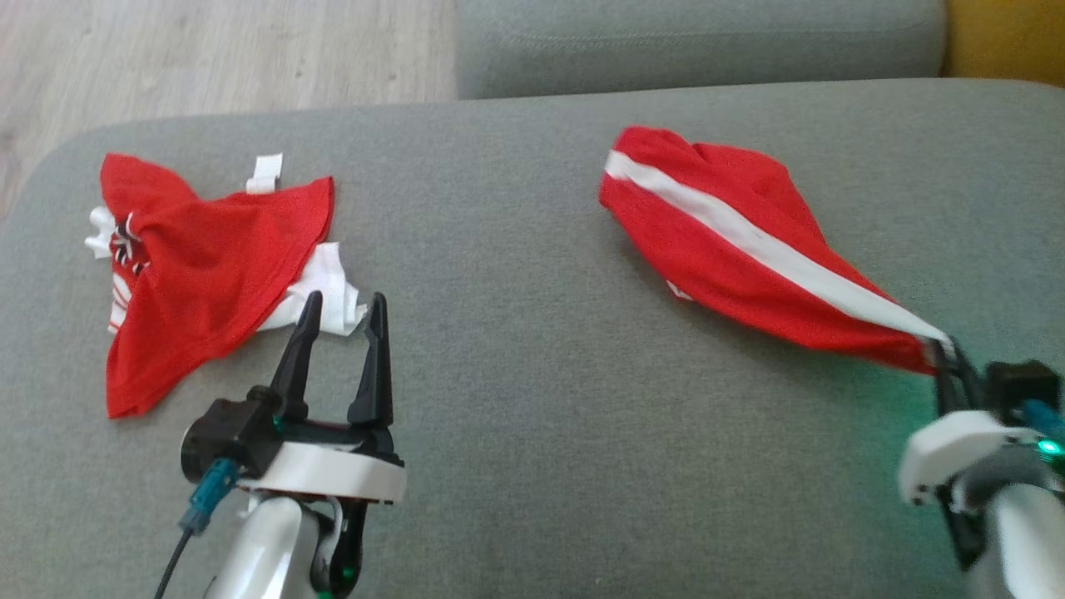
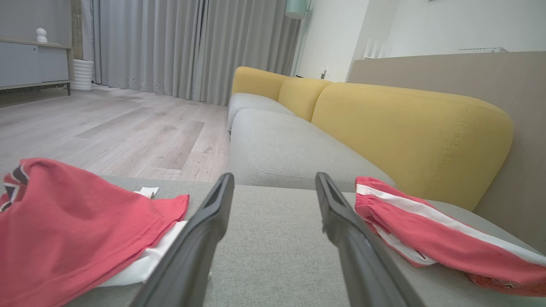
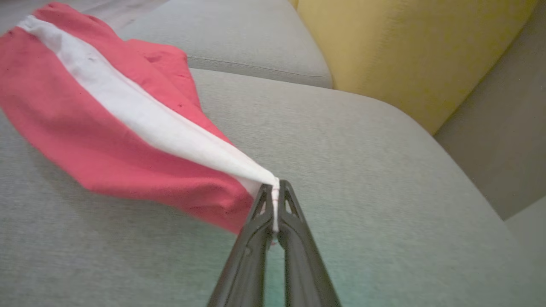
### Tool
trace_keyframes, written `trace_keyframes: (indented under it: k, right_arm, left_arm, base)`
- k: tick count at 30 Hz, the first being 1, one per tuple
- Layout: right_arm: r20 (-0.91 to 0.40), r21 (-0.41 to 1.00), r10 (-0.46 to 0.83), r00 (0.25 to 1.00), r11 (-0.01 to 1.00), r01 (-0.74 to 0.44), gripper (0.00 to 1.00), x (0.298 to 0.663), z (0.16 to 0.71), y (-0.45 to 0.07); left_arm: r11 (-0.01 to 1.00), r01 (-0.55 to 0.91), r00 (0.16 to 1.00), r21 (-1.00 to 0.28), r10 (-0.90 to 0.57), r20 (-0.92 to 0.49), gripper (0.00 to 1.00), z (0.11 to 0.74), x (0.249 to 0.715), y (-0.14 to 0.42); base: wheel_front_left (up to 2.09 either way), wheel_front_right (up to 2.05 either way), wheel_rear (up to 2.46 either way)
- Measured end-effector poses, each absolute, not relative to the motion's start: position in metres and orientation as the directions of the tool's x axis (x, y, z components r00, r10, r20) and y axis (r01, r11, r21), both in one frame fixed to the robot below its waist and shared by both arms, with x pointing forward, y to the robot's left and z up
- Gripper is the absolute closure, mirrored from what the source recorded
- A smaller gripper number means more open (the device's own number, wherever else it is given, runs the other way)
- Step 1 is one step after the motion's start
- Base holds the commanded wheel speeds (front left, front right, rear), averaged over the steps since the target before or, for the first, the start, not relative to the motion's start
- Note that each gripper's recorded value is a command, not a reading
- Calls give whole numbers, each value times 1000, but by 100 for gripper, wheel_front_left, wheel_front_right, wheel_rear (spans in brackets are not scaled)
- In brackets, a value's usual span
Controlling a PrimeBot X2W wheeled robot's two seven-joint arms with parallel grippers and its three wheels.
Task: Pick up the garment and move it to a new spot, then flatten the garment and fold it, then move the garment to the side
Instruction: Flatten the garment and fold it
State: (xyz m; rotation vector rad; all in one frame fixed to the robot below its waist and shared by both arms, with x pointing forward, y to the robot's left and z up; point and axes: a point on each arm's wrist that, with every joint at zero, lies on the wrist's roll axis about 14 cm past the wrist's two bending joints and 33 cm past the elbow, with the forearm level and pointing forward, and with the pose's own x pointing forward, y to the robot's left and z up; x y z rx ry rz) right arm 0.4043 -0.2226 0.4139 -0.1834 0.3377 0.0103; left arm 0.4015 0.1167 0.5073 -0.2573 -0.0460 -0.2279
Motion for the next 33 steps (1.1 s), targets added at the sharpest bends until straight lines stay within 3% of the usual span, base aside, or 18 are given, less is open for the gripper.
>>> trace_keyframes:
  k: [1,2,3,4,9,18,25,33]
  right_arm:
    - [-331,-190,-54,942,982,-11,100,400,417,-234]
    - [-333,-199,-86,939,980,19,82,396,420,-244]
    - [-331,-207,-117,936,977,49,5,393,423,-253]
    - [-316,-220,-142,938,973,73,0,391,428,-260]
    - [-198,-226,-131,971,970,84,0,403,460,-249]
    - [53,-54,162,985,986,-159,0,422,511,-147]
    - [32,54,308,951,949,-310,0,407,492,-93]
    - [-14,70,350,937,935,-348,0,413,475,-77]
  left_arm:
    - [940,234,972,-250,-222,76,0,508,401,114]
    - [938,239,971,-251,-226,80,0,509,400,112]
    - [937,242,970,-252,-228,84,0,511,400,111]
    - [936,244,970,-253,-229,87,0,512,400,110]
    - [937,244,969,-249,-228,90,0,513,398,112]
    - [946,215,976,-242,-198,92,0,514,393,124]
    - [949,195,980,-246,-180,82,0,510,390,131]
    - [957,164,987,-240,-157,45,0,498,388,141]
  base:
    - [0,0,0]
    - [0,0,0]
    - [0,0,0]
    - [0,0,0]
    - [0,0,0]
    - [0,0,0]
    - [0,0,0]
    - [0,0,0]
